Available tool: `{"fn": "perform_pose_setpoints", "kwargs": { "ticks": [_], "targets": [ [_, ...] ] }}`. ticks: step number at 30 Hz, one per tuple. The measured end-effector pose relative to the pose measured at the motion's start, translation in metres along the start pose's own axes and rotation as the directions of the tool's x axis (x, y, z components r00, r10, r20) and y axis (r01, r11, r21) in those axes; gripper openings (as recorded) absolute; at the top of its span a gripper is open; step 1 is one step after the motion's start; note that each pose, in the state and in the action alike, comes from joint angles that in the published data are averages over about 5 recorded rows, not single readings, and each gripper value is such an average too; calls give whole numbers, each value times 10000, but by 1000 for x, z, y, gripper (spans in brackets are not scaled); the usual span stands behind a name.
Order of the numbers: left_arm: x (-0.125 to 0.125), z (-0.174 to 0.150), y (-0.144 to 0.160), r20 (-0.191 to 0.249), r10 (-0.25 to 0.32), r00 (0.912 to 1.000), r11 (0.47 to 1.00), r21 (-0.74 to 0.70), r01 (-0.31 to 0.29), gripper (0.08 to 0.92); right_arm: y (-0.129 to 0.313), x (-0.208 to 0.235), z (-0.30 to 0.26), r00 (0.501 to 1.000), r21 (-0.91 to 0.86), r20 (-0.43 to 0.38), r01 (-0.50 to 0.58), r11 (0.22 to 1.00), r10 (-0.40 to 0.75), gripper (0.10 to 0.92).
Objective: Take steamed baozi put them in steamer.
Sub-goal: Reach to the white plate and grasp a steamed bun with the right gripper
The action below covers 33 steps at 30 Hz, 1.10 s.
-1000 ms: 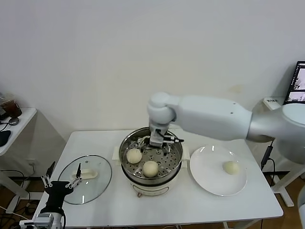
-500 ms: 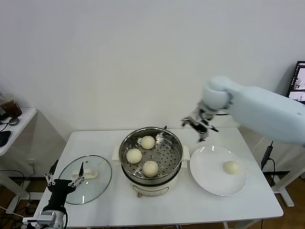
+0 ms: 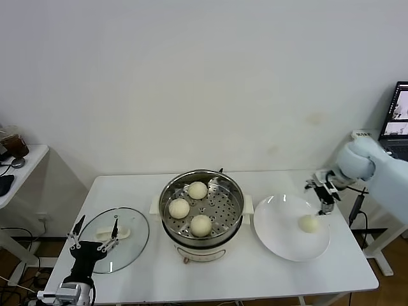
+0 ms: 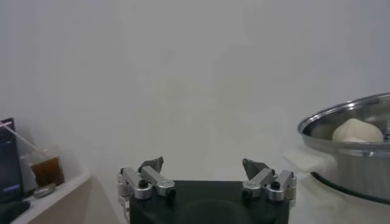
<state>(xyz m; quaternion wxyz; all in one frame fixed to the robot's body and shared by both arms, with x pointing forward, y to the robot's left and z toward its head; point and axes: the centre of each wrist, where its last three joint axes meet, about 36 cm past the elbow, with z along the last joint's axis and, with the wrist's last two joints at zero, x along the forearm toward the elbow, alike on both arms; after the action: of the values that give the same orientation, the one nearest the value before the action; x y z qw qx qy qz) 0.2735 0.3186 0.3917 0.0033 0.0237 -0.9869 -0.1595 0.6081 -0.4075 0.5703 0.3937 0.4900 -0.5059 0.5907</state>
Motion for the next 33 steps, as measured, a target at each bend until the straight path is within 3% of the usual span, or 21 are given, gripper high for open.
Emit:
{"fn": "perform_pose_setpoints", "kwargs": {
  "ticks": [11,30,33],
  "targets": [
    [4,2,4,-94,-109,9999,9999,-72,108,823,24,-54,34,9983,-873,-456,323,9957,-364,823],
    [4,4,7,-154,-207,9997,9997,-97,205,823,14,-112,14,9984,-938,-396,374,9949,-413,821],
    [4,5,7,-156,-217,9996,9997,-94,215,823,13,-115,11,9981,-947,-444,380,9948,-423,786]
  ]
}}
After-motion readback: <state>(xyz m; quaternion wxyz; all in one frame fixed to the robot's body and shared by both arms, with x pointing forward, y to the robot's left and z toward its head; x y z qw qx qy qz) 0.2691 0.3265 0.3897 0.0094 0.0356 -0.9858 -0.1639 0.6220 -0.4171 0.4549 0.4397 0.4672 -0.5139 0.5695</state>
